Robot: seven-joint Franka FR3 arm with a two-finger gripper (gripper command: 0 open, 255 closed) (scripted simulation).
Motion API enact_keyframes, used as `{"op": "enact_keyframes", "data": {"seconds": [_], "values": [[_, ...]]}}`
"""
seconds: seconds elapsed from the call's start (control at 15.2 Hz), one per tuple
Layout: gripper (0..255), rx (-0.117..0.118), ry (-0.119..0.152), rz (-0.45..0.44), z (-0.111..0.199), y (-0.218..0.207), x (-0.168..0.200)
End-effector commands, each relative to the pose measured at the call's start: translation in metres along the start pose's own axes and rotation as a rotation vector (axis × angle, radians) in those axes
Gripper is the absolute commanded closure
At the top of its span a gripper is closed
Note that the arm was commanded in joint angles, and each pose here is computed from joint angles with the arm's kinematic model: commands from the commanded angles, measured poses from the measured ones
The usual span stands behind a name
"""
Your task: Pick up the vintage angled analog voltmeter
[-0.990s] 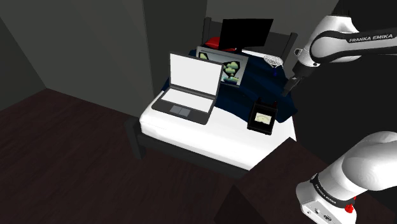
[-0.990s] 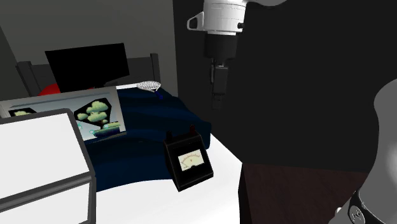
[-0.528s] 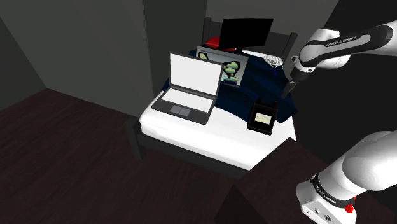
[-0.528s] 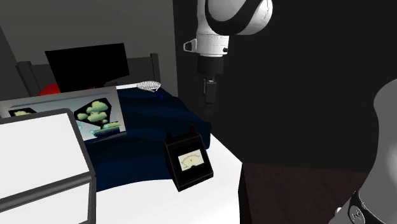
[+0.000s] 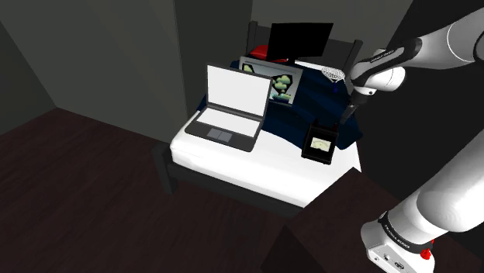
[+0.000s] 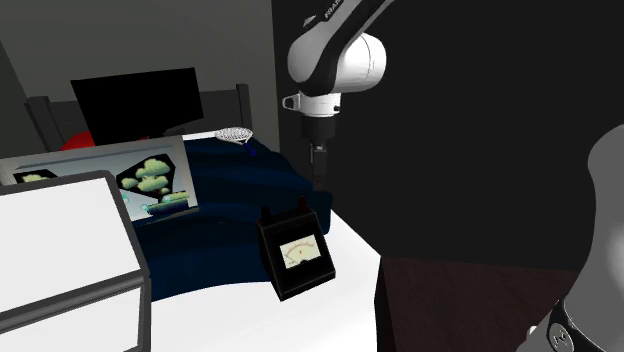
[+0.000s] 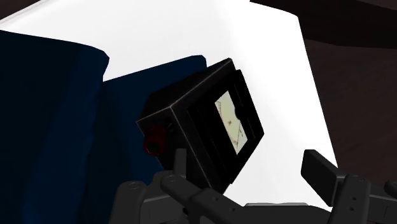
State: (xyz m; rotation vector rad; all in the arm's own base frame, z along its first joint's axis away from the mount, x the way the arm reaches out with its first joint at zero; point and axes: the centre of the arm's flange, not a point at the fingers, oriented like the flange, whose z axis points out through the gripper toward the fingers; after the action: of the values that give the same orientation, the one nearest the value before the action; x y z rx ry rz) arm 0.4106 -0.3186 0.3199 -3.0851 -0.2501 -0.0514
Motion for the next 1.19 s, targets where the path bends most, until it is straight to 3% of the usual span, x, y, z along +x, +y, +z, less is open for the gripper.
{"op": "enact_keyframes", "data": {"seconds": [0.0,0.4,1.06,1.12], "values": [[0,0.005,-0.002,-0.012,0.017,0.022,0.003],[0,0.019,-0.01,-0.04,0.065,0.085,0.016],[0,0.019,-0.01,-0.04,0.106,0.088,0.015],[255,0.019,-0.01,-0.04,0.106,0.088,0.014]]}}
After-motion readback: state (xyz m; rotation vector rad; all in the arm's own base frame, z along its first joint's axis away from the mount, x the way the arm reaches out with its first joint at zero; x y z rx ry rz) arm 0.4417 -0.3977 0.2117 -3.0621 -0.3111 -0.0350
